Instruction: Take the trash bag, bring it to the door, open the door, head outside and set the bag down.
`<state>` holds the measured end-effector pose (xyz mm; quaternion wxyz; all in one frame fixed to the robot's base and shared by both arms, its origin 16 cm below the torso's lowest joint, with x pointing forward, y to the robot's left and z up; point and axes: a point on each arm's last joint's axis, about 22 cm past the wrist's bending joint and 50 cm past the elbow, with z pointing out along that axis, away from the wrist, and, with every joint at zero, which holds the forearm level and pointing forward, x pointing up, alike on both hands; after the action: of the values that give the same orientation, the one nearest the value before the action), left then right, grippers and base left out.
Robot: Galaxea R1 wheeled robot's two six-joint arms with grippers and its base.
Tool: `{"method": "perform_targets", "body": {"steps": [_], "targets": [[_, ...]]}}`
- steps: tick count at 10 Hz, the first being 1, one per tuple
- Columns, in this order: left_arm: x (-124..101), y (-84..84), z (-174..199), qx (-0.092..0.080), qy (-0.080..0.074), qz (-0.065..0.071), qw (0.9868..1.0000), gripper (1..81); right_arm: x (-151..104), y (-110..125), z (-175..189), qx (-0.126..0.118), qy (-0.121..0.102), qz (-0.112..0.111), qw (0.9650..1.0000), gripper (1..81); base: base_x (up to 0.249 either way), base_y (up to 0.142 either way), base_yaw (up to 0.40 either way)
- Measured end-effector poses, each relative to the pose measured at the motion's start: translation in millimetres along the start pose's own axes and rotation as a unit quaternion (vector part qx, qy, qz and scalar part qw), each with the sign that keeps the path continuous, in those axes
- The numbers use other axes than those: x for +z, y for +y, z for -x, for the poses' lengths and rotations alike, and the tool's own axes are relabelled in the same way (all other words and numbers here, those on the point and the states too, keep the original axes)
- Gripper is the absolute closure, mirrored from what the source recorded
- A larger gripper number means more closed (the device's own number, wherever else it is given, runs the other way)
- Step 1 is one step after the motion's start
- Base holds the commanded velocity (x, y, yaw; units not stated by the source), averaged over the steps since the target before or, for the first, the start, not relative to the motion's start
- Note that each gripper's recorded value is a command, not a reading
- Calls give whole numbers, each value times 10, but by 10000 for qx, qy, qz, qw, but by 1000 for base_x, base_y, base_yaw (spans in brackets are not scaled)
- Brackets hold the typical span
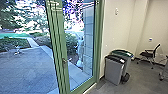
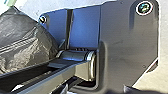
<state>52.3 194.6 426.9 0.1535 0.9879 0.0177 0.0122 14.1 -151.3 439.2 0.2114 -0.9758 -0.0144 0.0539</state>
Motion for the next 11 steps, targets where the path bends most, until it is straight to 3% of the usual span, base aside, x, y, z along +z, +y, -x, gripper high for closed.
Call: {"method": "perform_targets", "body": {"steps": [5,11], "targets": [[-1,-8,-7,43,0,-11,10000,811,7,-27,-18,-5,11,-14,10000,10,178,0,0],[9,32,-2,52,-3,13,10000,811,4,-8,-10,-4,16,1,10000,10,178,-82,0]]}}
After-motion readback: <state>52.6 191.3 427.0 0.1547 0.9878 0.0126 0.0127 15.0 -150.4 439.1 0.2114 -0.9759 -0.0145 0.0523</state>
